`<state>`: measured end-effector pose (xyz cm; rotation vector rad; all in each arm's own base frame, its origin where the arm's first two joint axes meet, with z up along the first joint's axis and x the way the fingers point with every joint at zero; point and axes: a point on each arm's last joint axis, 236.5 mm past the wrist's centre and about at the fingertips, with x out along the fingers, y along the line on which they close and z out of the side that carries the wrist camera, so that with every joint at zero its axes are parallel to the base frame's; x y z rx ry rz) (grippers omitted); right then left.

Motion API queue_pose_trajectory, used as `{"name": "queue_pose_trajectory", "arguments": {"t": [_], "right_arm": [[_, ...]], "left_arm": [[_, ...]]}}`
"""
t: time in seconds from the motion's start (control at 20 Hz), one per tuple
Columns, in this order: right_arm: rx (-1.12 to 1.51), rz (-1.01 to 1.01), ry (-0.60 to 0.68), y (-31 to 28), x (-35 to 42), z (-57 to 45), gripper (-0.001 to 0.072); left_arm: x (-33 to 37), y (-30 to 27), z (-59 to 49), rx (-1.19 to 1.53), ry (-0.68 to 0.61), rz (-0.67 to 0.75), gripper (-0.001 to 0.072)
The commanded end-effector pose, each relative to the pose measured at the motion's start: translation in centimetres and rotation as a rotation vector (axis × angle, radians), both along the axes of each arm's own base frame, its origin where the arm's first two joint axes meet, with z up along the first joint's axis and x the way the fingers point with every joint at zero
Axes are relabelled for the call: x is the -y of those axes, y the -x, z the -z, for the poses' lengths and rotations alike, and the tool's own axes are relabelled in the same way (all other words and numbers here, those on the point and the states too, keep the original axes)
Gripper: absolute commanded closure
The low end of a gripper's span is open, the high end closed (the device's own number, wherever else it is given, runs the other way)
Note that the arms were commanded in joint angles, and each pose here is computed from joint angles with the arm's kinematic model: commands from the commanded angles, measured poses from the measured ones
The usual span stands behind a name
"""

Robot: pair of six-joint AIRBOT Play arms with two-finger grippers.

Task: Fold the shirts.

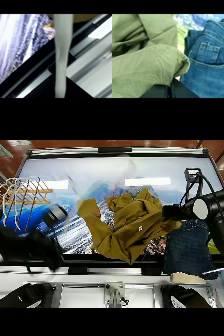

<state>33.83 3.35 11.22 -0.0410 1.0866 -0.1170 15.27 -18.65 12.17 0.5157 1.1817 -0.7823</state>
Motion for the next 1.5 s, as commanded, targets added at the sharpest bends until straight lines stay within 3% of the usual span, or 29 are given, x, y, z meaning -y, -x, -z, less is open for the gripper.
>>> {"name": "queue_pose_trajectory", "arguments": {"t": [0.0,0.3,0.65,0.9,1.25,1.45], "right_arm": [[-0.004,-0.005,0.014,-0.3,0.9,0.1,0.0646],[-0.007,-0.026,0.003,-0.3,0.5,0.1,0.0646],[-0.020,-0.070,-0.036,0.2,-0.8,-0.7,0.0647],[-0.018,-0.131,0.007,0.5,-0.4,-3.0,0.0647],[-0.040,-0.181,0.069,0.8,0.4,-2.9,0.0647],[-0.040,-0.209,0.015,0.9,-1.0,-2.8,0.0647]], "left_arm": [[1.0,6.9,3.1,-0.079,-0.121,0.162,0.0663],[4.1,10.1,6.1,-0.099,-0.090,0.196,0.0663],[8.6,8.0,10.7,-0.090,-0.094,0.139,0.0662],[8.0,5.5,10.9,-0.061,-0.114,0.064,0.0662],[5.6,7.1,10.0,-0.106,-0.181,0.075,0.0663],[6.4,6.3,9.4,-0.071,-0.127,0.074,0.0662]]}}
